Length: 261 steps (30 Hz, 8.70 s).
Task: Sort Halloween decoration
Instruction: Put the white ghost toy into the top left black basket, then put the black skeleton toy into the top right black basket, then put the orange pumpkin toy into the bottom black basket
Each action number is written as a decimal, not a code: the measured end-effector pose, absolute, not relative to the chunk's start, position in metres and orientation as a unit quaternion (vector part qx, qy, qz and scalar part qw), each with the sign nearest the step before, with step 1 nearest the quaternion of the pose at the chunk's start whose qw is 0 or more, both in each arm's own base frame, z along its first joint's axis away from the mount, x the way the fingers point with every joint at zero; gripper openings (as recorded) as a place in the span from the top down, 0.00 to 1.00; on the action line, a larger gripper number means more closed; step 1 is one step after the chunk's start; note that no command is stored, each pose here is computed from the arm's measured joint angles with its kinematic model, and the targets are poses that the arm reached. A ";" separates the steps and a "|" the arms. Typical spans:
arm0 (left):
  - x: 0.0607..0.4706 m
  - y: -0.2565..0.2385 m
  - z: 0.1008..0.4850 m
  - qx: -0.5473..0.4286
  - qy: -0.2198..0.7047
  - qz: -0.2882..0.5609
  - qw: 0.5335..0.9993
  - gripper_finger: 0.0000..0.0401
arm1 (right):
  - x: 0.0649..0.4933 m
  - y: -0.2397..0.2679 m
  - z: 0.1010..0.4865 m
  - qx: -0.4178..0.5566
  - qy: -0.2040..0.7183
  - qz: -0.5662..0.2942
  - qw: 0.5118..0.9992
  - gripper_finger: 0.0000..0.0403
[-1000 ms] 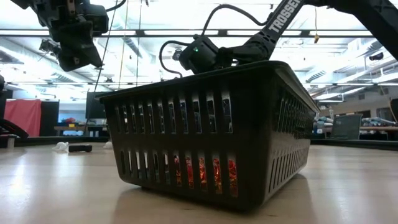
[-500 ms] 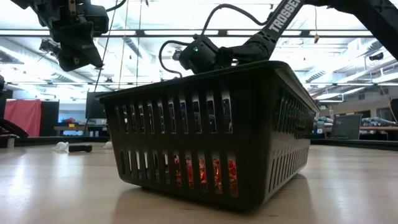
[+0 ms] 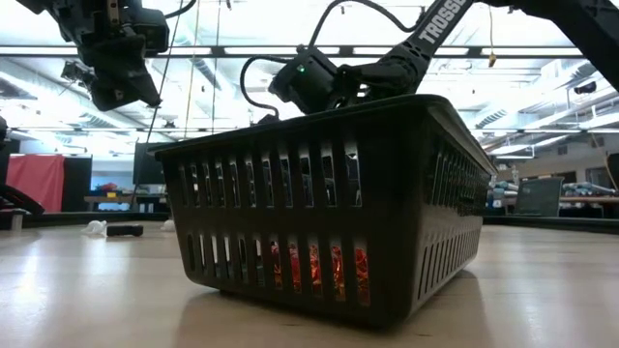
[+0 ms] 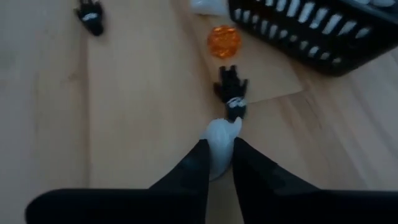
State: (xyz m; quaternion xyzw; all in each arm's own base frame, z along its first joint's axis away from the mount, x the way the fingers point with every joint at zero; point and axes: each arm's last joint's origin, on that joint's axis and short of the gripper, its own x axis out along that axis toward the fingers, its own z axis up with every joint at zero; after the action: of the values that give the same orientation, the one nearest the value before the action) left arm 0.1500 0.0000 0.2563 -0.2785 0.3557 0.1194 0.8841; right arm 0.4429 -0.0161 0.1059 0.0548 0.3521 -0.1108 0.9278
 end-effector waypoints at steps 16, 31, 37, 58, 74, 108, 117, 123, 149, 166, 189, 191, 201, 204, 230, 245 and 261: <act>0.134 0.001 0.244 -0.290 0.431 0.185 0.834 0.99 | 0.483 -0.014 0.202 -0.008 0.256 -0.120 0.959 0.83; 0.139 0.004 0.249 -0.263 0.386 0.199 0.862 0.99 | 0.501 -0.095 0.189 0.035 0.290 -0.182 0.939 0.83; 0.139 0.003 0.249 -0.274 0.386 0.207 0.856 0.99 | 0.527 -0.103 0.183 0.045 0.319 -0.163 0.933 0.83; 0.133 0.003 0.246 -0.312 0.401 0.231 0.830 0.94 | 0.539 -0.105 0.169 0.096 0.367 -0.099 0.920 0.67; 0.132 0.001 0.203 -0.287 0.443 0.202 0.825 0.86 | 0.490 -0.091 0.281 0.061 0.377 -0.080 0.921 0.64; 0.196 -0.030 0.120 -0.108 0.512 0.133 0.842 0.53 | 0.313 -0.015 0.353 0.065 0.300 -0.123 0.944 0.64; 0.195 -0.036 0.119 -0.114 0.517 0.122 0.839 0.75 | 0.310 -0.016 0.356 0.049 0.294 -0.133 0.945 0.64; 0.194 -0.039 0.119 -0.116 0.520 0.116 0.838 0.92 | 0.310 -0.016 0.356 0.046 0.292 -0.135 0.946 0.64; 0.356 0.049 0.195 -0.118 0.409 0.049 0.903 0.93 | 0.267 -0.034 0.387 0.083 0.256 -0.193 0.944 0.64; 0.458 0.124 0.194 -0.129 0.309 0.058 0.941 0.92 | 0.221 -0.010 0.420 0.156 0.171 -0.218 0.948 0.64; 0.483 0.142 0.172 -0.083 0.291 0.123 0.945 0.71 | 0.210 0.009 0.422 0.159 0.155 -0.248 0.943 0.64; 0.483 0.141 0.172 -0.088 0.291 0.122 0.945 0.66 | 0.210 0.009 0.422 0.159 0.155 -0.248 0.943 0.64; 0.463 0.128 0.211 -0.075 0.339 0.118 0.930 0.61 | 0.206 0.015 0.424 0.134 0.140 -0.283 0.939 0.64; 0.456 0.120 0.226 -0.029 0.350 0.102 0.931 0.64 | 0.206 0.019 0.424 0.118 0.136 -0.287 0.941 0.64; 0.236 0.046 0.250 -0.184 0.292 0.173 0.923 0.71 | 0.340 -0.013 0.304 0.073 0.294 -0.115 0.946 0.64; 0.177 -0.001 0.247 -0.246 0.369 0.148 0.884 0.71 | 0.405 -0.056 0.191 0.117 0.448 0.000 0.887 0.47; 0.151 -0.033 0.235 -0.224 0.456 0.180 0.842 0.71 | 0.415 -0.075 0.154 0.019 0.515 -0.042 0.856 0.46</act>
State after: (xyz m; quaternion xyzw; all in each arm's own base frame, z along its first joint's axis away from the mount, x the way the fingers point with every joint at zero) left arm 0.1510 -0.0334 0.2352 -0.2236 0.4562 0.1800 0.8423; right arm 0.4151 -0.0751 0.1543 0.0189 0.5147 -0.0416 0.8562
